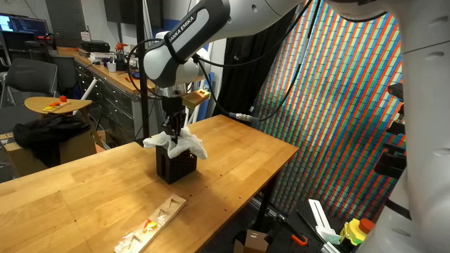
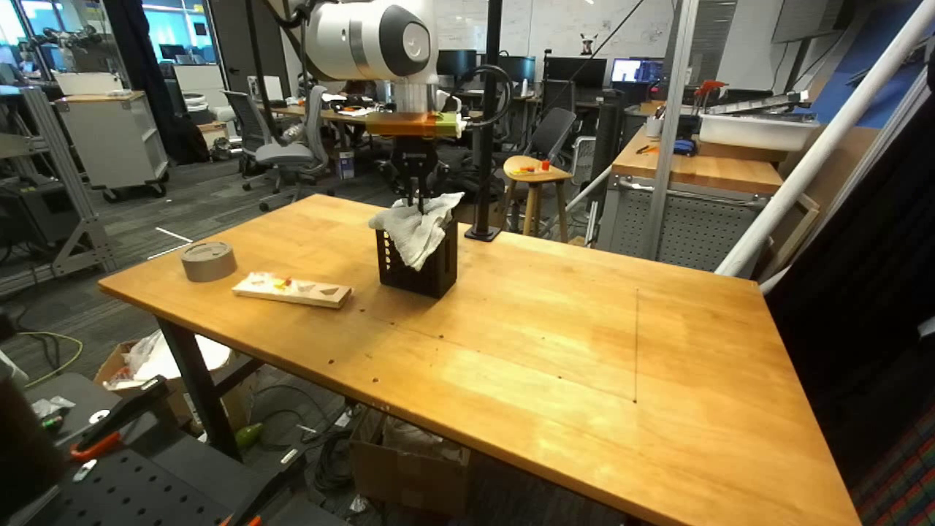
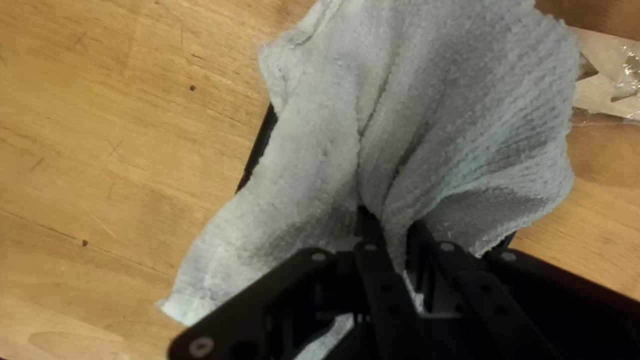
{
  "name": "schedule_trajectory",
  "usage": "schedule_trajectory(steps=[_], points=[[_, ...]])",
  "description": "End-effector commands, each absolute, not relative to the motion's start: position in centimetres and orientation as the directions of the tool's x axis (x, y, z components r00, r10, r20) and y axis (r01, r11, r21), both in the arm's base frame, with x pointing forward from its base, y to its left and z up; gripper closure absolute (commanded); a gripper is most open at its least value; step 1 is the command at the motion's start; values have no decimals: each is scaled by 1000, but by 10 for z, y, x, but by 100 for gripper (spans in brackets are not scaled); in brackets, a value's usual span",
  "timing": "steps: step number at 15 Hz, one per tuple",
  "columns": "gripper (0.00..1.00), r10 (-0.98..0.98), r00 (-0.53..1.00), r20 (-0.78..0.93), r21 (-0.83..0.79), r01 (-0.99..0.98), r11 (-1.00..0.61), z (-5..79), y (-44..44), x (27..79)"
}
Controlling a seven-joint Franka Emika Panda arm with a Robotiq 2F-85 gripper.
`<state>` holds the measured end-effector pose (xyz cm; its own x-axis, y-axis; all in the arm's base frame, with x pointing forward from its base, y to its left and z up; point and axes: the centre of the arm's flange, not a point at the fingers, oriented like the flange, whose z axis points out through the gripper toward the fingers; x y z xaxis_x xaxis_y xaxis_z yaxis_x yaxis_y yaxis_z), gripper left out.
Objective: Put the towel inside the black box
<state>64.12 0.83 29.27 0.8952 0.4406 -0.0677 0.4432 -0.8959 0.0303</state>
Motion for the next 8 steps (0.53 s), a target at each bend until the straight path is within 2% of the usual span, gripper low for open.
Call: schedule_trajectory(steps=[1,8], points=[[95,437,898,-61,6,438,-899,284,3,636],[95,431,901,-56,-55,428,-902,257,-5,641]])
